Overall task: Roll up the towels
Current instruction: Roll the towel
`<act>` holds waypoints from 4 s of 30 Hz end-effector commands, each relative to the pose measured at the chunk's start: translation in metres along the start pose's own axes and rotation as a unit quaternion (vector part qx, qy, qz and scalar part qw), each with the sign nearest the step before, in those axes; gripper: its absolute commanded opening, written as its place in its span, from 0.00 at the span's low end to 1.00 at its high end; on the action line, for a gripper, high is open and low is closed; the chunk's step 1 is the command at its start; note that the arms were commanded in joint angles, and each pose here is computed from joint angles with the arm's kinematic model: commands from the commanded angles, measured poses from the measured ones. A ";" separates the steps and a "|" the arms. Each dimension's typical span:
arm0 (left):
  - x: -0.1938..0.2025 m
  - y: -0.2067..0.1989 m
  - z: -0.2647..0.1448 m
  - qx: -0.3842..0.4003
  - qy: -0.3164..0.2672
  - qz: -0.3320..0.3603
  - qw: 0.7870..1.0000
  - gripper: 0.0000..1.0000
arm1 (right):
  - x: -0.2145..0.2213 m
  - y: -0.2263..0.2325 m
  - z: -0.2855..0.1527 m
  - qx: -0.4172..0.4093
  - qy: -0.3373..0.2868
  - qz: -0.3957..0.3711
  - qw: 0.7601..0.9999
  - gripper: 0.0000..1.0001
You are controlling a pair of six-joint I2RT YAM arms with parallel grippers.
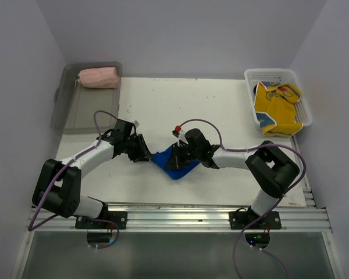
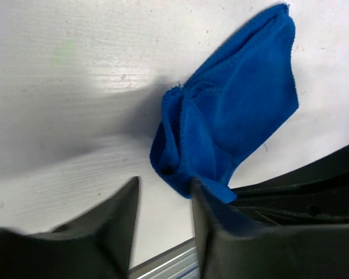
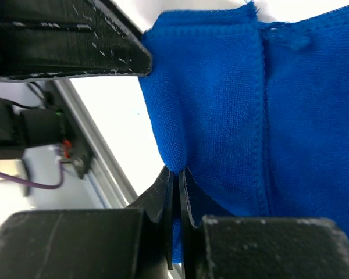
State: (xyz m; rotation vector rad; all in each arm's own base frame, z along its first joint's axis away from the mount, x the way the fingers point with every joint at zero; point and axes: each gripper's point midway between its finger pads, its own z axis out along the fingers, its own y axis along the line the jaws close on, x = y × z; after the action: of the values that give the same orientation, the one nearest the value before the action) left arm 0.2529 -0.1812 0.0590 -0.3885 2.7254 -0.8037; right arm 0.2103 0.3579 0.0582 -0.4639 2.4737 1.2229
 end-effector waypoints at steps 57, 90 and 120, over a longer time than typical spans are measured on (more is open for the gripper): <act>-0.001 -0.067 0.041 0.110 0.020 0.186 0.976 0.00 | -0.006 -0.047 -0.007 -0.040 -0.036 0.173 0.984 0.00; 0.001 -0.061 0.070 0.089 0.082 0.176 0.977 0.00 | -0.031 0.001 -0.038 0.280 -0.026 -0.289 0.915 0.00; -0.015 -0.089 0.079 0.110 0.097 0.160 0.976 0.00 | 0.016 -0.063 -0.010 0.326 0.027 -0.279 0.903 0.43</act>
State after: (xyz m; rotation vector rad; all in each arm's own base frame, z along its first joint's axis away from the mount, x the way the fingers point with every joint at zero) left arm 0.2922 -0.2754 0.0313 0.1594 2.7777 -1.0361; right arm 0.2253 0.3155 0.0261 -0.9639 2.3162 0.1535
